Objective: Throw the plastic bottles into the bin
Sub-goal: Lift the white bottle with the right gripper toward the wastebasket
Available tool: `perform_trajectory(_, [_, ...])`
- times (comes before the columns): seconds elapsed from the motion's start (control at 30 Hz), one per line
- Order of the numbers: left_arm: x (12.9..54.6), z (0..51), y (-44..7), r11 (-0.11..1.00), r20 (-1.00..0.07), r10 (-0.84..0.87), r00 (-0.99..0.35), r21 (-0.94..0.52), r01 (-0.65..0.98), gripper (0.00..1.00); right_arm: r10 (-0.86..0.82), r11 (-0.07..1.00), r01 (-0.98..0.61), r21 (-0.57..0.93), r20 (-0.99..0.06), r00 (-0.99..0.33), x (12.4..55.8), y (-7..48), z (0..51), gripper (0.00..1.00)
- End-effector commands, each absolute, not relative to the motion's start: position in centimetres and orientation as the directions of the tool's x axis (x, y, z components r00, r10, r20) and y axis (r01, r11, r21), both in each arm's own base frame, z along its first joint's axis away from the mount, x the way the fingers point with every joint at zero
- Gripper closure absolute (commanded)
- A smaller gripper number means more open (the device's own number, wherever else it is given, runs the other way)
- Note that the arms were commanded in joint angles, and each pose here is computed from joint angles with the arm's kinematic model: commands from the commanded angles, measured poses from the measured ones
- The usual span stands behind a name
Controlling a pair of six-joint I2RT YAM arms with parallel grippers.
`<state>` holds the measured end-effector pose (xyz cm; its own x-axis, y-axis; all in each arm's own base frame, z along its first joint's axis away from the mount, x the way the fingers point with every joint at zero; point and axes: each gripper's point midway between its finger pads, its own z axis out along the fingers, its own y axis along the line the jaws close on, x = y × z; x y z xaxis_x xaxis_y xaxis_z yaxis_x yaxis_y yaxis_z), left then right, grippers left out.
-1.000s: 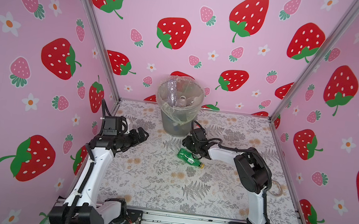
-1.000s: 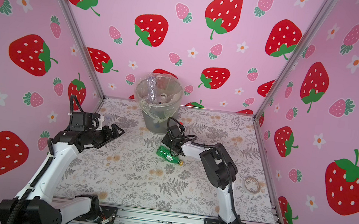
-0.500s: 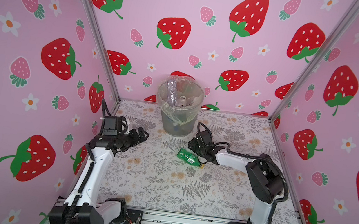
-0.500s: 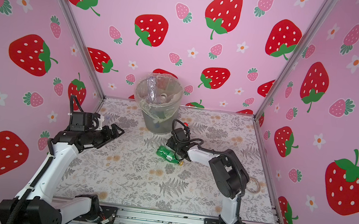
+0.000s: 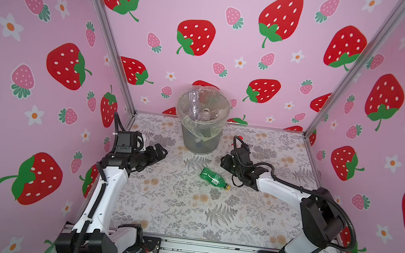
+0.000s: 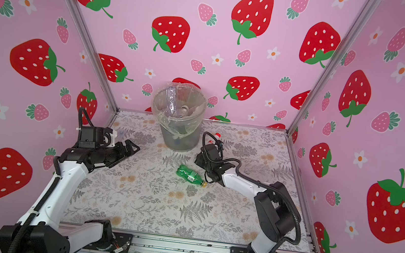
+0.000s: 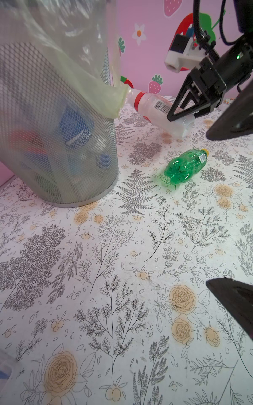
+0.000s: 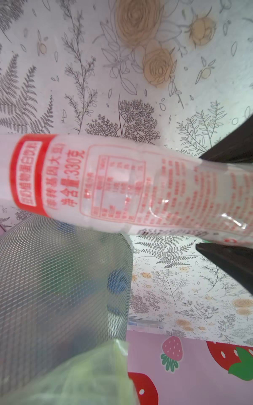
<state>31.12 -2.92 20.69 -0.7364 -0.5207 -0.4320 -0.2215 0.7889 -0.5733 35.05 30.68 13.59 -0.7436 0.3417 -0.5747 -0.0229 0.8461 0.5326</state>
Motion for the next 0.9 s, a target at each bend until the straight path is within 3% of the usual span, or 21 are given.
perform_trajectory(0.0, [31.2,20.6,-3.0,0.780,-0.422,-0.526,-0.739,-0.585,-0.221,0.01,0.313,0.882,-0.019,0.470,-0.617,-0.722,34.5,28.6,14.4,0.45])
perform_trajectory(0.47, [30.8,20.7,-3.2,0.793,-0.428,-0.501,-0.752,-0.575,-0.201,0.01,0.258,0.895,-0.131,0.426,-0.735,-0.627,31.2,25.8,20.2,0.45])
perform_trajectory(0.87, [30.9,19.6,-2.3,0.803,-0.394,-0.509,-0.765,-0.538,-0.257,0.01,0.195,0.855,-0.340,0.391,-0.850,-0.489,29.7,29.9,29.6,0.44])
